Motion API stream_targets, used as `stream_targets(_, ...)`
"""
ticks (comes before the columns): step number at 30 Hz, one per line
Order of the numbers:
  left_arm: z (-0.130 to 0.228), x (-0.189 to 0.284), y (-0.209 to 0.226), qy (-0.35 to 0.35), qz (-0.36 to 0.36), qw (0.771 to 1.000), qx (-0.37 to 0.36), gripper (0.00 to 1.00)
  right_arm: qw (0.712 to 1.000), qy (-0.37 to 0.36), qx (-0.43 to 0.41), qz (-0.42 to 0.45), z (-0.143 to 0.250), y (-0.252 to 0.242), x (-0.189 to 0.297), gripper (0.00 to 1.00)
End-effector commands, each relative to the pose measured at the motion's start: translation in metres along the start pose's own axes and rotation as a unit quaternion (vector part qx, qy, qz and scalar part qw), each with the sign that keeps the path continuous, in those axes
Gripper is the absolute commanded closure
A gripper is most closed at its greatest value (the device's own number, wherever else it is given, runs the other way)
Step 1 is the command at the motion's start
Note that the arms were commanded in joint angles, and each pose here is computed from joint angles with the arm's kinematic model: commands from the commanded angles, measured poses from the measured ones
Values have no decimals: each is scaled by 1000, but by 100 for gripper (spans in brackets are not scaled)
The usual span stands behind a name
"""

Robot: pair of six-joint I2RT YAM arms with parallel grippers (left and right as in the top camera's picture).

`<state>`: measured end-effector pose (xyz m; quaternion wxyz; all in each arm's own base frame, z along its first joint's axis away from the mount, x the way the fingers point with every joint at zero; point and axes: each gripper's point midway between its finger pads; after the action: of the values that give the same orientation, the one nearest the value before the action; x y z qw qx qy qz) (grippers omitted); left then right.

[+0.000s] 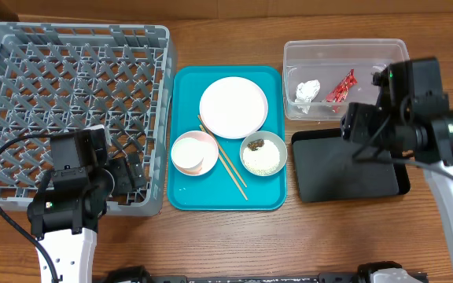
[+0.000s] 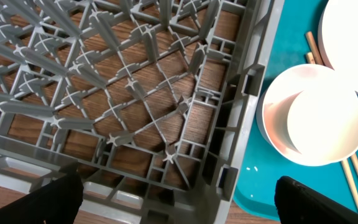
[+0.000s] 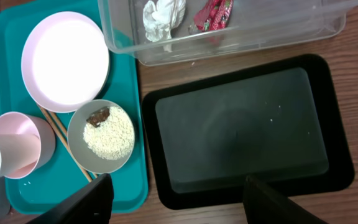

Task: Sort waste into correct bins and load items into the dishwasher
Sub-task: 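Lower the right gripper to the grey rice bowl and grasp its rim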

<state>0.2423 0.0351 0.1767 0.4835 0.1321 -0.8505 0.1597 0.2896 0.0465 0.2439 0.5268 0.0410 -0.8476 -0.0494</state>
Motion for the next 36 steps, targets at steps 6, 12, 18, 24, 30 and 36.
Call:
stream_targets(6,-8,5,-1,-12,1,1000,5,0,1000,-29,4,-8,24,-2,7,30)
stream_targets(12,-8,5,-1,-11,1,1000,5,0,998,-46,7,-40,36,7,16,29)
stream_targets(18,-8,5,-1,-12,1,1000,5,0,995,-65,44,-67,44,23,23,29)
stream_targets(24,-8,5,-1,-11,1,1000,5,0,987,-52,100,-111,54,59,10,28)
stream_targets(30,-8,5,-1,-11,1,1000,5,0,976,-55,144,-152,51,102,-3,19)
stream_targets(36,-8,5,-1,-11,1,1000,5,0,970,-45,171,-167,46,129,-24,18)
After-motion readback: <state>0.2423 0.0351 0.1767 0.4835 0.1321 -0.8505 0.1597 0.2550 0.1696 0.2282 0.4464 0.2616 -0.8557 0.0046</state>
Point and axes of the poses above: each gripper's point midway between its finger pads, its own x axis back along the fingers, its own y axis along the line the jaws close on, z = x × y, and after that the axes turned 9 degrees about x, right-handed
